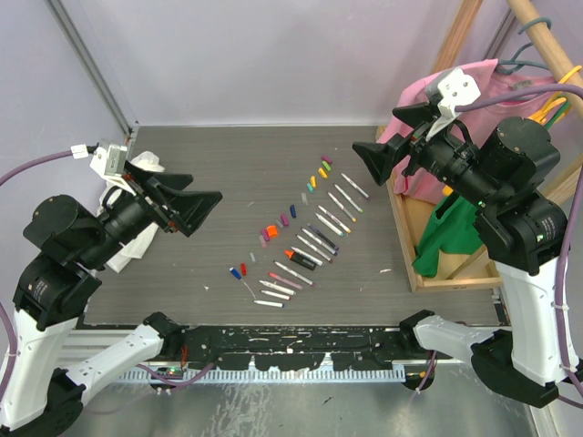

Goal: Open the pen caps
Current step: Reset both arms

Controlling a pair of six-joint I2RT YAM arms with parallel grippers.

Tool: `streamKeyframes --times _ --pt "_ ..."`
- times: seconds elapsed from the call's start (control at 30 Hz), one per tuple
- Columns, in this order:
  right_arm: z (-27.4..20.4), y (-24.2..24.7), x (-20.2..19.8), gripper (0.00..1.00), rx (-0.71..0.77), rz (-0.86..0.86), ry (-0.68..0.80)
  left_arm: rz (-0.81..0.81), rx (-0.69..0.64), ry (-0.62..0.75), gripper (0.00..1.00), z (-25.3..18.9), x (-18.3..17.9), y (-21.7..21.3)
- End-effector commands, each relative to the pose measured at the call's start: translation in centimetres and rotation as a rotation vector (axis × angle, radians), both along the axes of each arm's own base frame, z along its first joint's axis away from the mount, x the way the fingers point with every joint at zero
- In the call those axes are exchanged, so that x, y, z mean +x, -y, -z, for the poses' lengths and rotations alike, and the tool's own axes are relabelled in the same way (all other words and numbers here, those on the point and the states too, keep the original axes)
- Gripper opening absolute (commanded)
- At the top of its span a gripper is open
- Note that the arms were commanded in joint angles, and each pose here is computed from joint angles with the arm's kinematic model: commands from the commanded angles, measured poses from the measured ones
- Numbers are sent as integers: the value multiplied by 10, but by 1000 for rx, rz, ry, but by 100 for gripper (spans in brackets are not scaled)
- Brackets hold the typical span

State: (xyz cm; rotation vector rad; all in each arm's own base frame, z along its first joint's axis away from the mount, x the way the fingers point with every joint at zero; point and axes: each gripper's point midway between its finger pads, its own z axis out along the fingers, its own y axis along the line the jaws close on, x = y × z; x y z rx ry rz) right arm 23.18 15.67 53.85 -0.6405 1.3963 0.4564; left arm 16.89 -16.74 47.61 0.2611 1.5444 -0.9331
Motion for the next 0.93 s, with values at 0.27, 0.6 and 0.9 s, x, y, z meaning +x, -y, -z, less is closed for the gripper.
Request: streamKeyframes --times 0.27,0.6,0.9 --pt "0 0 0 100 -1 -2 0 1 0 2 98 0 0 0" --pt "17 -6 2 100 -15 -27 -42 13 22 -8 98 11 0 2" --pt "35 -12 4 100 -28 -55 -85 25 41 -15 98 24 2 5"
